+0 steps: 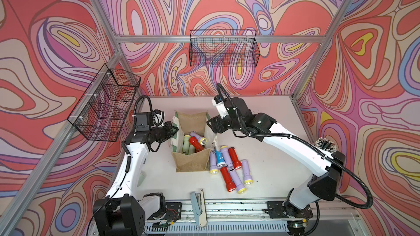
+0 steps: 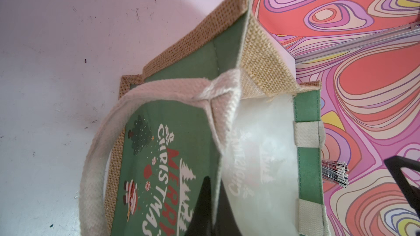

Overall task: Put the flashlights into the tote bags
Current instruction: Adjust the canvas bag at the center of the board, then pick up the flashlight from the center of the board.

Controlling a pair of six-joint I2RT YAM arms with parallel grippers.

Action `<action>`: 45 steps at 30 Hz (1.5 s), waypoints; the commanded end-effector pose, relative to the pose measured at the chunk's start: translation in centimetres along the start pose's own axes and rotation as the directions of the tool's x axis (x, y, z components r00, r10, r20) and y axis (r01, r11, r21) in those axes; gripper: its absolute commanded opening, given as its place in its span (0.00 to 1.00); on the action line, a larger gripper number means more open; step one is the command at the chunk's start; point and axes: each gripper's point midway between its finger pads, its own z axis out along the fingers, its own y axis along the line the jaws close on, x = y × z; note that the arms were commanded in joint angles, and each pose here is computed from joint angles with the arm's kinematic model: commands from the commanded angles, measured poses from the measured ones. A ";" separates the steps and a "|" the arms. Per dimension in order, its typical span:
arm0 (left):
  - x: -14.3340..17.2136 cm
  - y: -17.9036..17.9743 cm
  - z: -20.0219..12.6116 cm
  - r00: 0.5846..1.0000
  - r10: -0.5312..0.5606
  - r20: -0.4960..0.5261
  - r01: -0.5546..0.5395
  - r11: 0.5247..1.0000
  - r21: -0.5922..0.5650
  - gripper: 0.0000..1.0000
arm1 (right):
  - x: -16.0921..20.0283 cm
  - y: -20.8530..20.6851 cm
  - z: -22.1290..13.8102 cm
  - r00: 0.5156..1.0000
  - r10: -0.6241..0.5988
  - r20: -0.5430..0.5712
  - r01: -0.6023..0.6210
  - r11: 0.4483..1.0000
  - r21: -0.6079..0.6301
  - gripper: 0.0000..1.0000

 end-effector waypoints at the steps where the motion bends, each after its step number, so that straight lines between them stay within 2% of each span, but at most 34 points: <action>1: -0.3 -0.2 -0.1 1.000 0.010 0.018 -0.010 1.000 0.003 0.00 | 2.4 -7.3 -0.9 0.981 0.185 -0.063 -0.166 0.959 0.229 0.78; 4: -0.4 -0.3 -0.4 1.000 0.012 0.026 -0.012 1.000 -0.002 0.00 | 5.5 -11.2 -1.6 0.937 0.327 -0.121 -0.275 0.906 0.322 0.75; 8: -0.7 0.0 -1.0 0.999 0.015 0.051 -0.014 1.000 -0.022 0.00 | 9.7 -13.5 -2.3 0.884 0.424 -0.195 -0.323 0.858 0.400 0.75; 15: -1.4 1.1 -1.9 0.996 -0.010 0.091 0.015 0.998 -0.057 0.00 | 17.6 -13.5 -2.5 0.770 0.517 -0.374 -0.322 0.820 0.472 0.70; 22: -1.7 1.2 -1.7 0.995 -0.033 0.091 0.036 0.999 -0.026 0.00 | 21.8 -13.1 -4.4 0.691 0.582 -0.429 -0.340 0.785 0.517 0.67; 27: -1.9 1.0 -1.6 0.995 -0.034 0.089 0.035 0.999 -0.013 0.00 | 24.9 -12.1 -4.3 0.632 0.628 -0.455 -0.395 0.766 0.507 0.64; 29: -1.9 0.9 -1.7 0.995 -0.030 0.090 0.031 0.999 -0.012 0.00 | 25.9 -11.8 -3.7 0.619 0.636 -0.461 -0.418 0.764 0.492 0.63; 34: -1.8 0.9 -1.8 0.996 -0.028 0.089 0.029 0.999 -0.014 0.00 | 26.7 -10.3 -1.7 0.635 0.617 -0.464 -0.484 0.786 0.384 0.61; 42: -1.8 1.0 -1.8 0.996 -0.028 0.090 0.030 0.999 -0.017 0.00 | 29.0 -10.1 -1.5 0.618 0.611 -0.495 -0.461 0.792 0.401 0.57; 45: -1.7 1.1 -1.6 0.996 -0.034 0.085 0.035 0.999 -0.015 0.00 | 29.4 -9.5 -1.0 0.628 0.590 -0.507 -0.437 0.807 0.398 0.57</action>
